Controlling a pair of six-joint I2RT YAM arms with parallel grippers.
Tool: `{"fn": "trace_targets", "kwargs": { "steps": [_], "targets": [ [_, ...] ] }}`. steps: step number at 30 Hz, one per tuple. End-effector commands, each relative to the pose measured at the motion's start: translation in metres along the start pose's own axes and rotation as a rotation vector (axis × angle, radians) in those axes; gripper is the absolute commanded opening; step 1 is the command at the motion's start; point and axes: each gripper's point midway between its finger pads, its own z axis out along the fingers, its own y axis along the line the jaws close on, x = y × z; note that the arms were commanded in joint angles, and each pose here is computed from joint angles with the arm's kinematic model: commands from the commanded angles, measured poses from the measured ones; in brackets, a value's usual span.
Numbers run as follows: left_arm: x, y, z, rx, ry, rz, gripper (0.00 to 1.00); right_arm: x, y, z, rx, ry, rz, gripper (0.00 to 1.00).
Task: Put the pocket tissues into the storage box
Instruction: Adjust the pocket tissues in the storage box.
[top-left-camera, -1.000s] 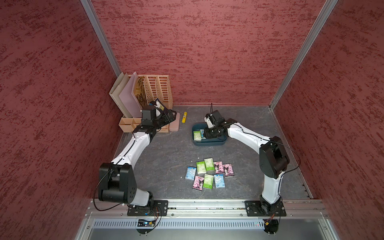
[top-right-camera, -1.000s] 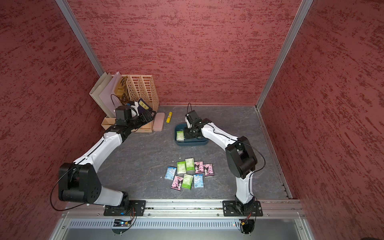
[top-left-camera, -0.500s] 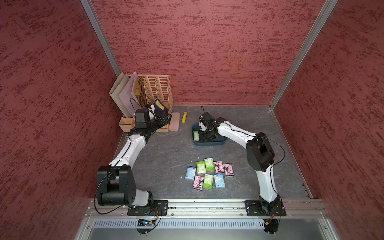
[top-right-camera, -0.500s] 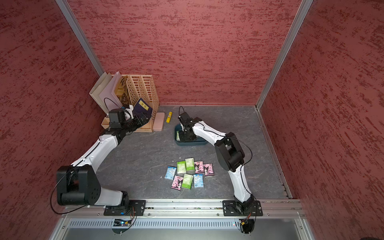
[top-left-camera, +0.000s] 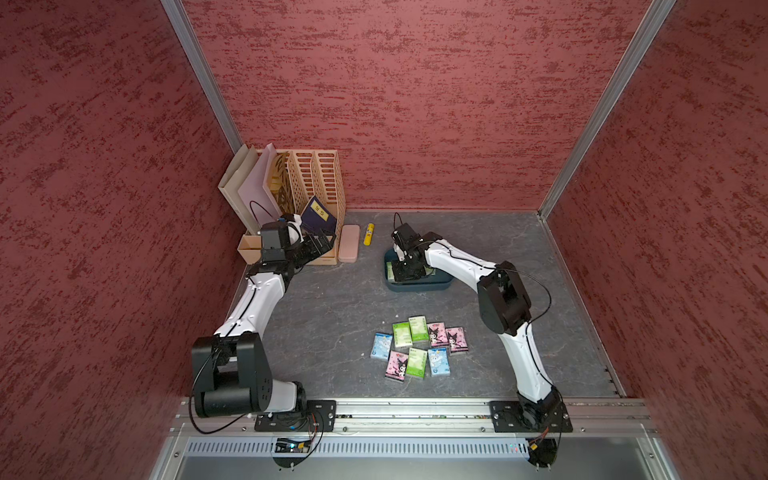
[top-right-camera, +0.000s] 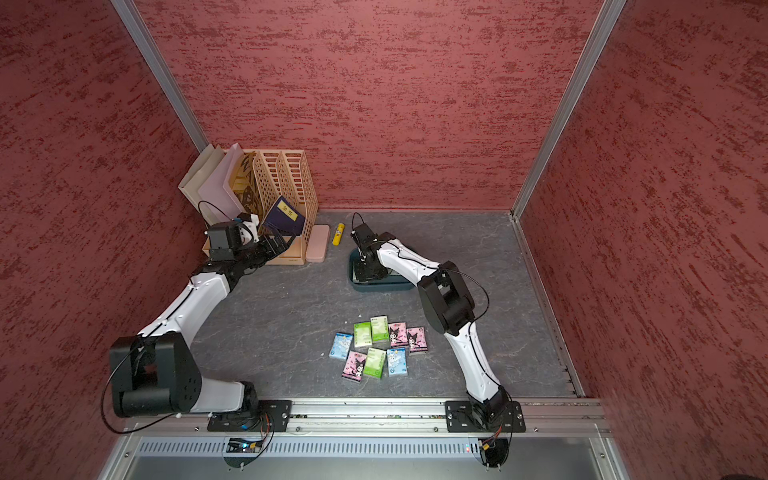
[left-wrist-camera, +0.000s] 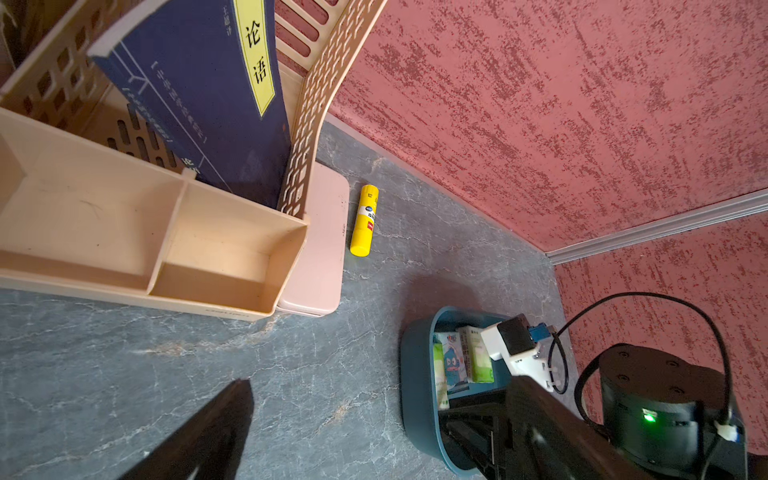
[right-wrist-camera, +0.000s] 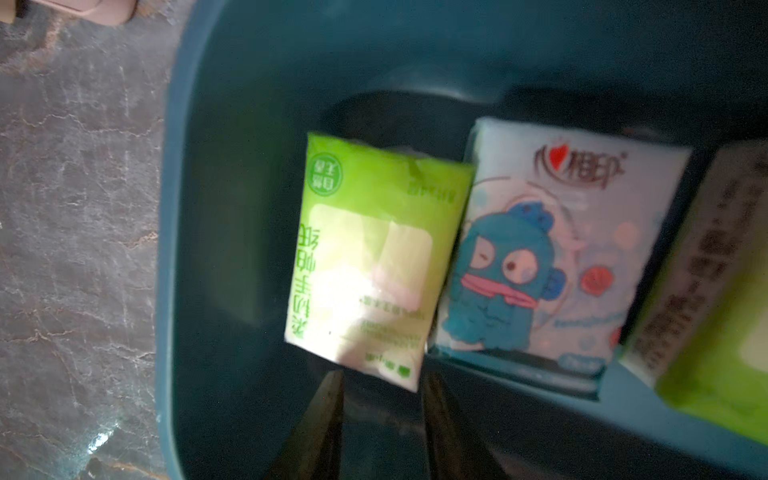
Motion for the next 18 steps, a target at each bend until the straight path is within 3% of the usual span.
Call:
{"fn": "trace_targets", "kwargs": {
  "steps": [1,12,18],
  "targets": [
    [0.002,-0.001,-0.007,0.016,0.003,0.014,1.00,-0.007,-0.001,0.000,0.034,-0.020,0.003,0.36],
    [0.000,-0.001,-0.013,0.011,0.003,0.018,1.00,-0.026,0.001,0.002,0.043,-0.069,-0.004,0.33],
    [-0.001,-0.002,-0.015,0.013,0.002,0.017,1.00,-0.035,0.009,-0.030,0.015,-0.137,-0.025,0.42]
  ]
}}
